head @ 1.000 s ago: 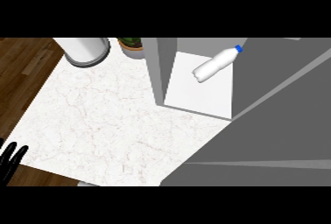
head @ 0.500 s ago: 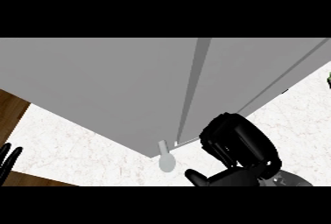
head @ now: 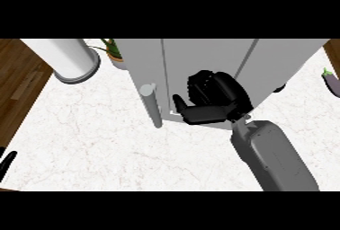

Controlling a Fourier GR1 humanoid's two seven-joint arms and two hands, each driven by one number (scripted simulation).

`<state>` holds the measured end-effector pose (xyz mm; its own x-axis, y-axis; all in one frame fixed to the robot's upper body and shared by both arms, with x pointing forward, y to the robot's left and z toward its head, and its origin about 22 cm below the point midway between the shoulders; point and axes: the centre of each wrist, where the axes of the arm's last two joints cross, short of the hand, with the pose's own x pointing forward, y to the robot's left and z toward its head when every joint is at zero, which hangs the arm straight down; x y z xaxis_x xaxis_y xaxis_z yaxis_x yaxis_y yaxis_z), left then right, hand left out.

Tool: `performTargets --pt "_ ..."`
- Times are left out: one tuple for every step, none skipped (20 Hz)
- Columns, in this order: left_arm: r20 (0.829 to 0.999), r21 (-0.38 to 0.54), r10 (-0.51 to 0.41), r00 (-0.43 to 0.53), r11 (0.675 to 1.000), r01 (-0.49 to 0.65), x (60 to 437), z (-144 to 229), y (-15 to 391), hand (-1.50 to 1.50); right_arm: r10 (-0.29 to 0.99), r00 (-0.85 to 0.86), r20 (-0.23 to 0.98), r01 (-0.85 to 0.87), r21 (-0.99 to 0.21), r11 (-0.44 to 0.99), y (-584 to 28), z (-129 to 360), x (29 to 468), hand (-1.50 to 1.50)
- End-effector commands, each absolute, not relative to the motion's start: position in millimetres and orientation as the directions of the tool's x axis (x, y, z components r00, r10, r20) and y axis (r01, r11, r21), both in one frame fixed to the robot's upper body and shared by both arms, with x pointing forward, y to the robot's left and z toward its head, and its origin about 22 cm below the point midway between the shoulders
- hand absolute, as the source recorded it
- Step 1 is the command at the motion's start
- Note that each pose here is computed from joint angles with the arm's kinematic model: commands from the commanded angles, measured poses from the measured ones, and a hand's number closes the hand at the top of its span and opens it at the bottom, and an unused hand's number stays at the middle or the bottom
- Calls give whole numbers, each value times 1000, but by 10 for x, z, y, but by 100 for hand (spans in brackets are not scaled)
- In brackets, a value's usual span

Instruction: Pick up the bottled water, place it into the cabinet and close the cabinet

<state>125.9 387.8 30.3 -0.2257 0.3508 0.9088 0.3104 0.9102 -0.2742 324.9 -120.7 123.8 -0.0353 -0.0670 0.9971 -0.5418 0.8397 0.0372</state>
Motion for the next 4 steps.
performTargets --pt "888 -288 384 -252 893 347 1300 336 3820 -150 -49 -59 997 -464 16 885 -1034 1398 3737 150" --pt "897 -282 371 -242 899 334 1254 338 3895 -150 -60 -60 996 -461 26 887 -1051 1467 3774 150" --pt "887 -312 398 -234 891 331 1110 240 3859 -150 -45 -54 997 -459 16 888 -1137 1427 3791 150" --pt "884 -304 394 -252 893 331 1217 230 3821 -150 -51 -50 997 -477 20 879 -1023 1418 3793 150"
